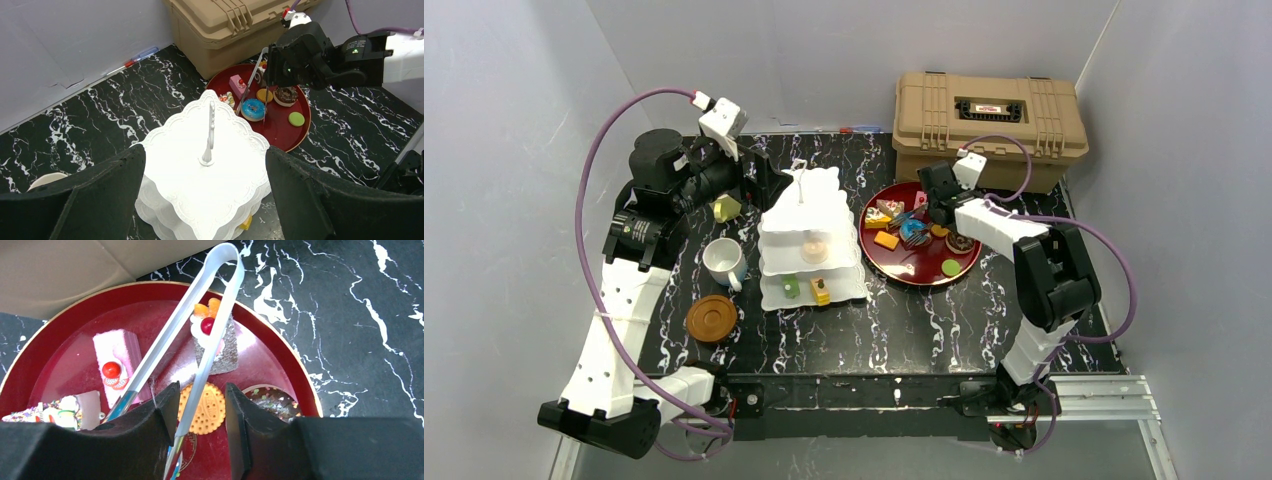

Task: Serve the afternoon tea
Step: Pick up the clamp from the tray.

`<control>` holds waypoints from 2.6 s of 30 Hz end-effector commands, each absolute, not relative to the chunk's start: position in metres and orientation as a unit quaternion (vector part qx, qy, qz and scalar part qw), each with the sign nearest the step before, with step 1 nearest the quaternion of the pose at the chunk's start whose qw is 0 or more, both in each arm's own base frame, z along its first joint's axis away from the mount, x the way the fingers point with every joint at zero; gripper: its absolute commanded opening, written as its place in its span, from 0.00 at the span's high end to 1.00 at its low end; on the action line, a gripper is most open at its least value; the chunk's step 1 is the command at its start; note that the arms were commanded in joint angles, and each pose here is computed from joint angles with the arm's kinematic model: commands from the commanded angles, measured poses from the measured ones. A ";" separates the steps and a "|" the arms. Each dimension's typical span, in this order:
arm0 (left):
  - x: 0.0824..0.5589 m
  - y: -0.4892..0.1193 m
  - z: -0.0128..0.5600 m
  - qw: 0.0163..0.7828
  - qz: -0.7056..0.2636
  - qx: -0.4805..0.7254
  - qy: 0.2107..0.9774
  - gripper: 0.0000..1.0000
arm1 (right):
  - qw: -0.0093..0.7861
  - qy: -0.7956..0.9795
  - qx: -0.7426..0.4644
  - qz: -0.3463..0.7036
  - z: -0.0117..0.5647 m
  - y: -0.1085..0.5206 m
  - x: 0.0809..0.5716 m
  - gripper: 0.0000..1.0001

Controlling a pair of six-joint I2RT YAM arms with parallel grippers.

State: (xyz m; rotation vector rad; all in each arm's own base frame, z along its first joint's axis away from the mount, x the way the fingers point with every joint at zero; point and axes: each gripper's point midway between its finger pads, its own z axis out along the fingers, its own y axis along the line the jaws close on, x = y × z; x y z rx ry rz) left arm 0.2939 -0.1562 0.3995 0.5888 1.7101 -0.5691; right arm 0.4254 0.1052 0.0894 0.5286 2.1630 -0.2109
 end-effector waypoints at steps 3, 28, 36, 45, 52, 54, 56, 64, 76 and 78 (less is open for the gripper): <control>0.288 -0.154 0.403 0.587 -0.241 0.260 0.728 0.13 | 0.445 0.864 0.224 -0.070 0.090 0.118 0.435 0.57; 0.284 -0.159 0.408 0.585 -0.258 0.267 0.721 0.14 | 0.540 0.818 0.199 -0.013 0.186 0.135 0.417 0.99; 0.250 -0.192 0.409 0.533 -0.362 0.335 0.688 0.10 | 0.688 0.700 0.013 0.191 0.319 0.194 0.363 0.99; 0.210 -0.236 0.422 0.453 -0.488 0.380 0.642 0.02 | 0.760 0.543 -0.128 0.333 0.448 0.222 0.291 0.99; 0.207 -0.280 0.422 0.440 -0.501 0.396 0.632 0.02 | 0.775 0.492 -0.129 0.375 0.490 0.233 0.277 0.99; 0.209 -0.290 0.419 0.447 -0.492 0.398 0.632 0.02 | 0.777 0.486 -0.128 0.378 0.495 0.238 0.277 0.99; 0.212 -0.299 0.415 0.459 -0.480 0.403 0.630 0.02 | 0.780 0.477 -0.128 0.385 0.500 0.244 0.275 0.99; 0.184 -0.308 0.438 0.453 -0.547 0.447 0.544 0.08 | 0.770 0.407 -0.094 0.482 0.527 0.247 0.249 0.99; 0.143 -0.301 0.462 0.396 -0.607 0.473 0.502 0.63 | 0.728 0.364 -0.109 0.571 0.536 0.263 0.218 0.99; 0.143 -0.300 0.462 0.396 -0.607 0.473 0.501 0.77 | 0.718 0.366 -0.120 0.580 0.536 0.271 0.216 0.99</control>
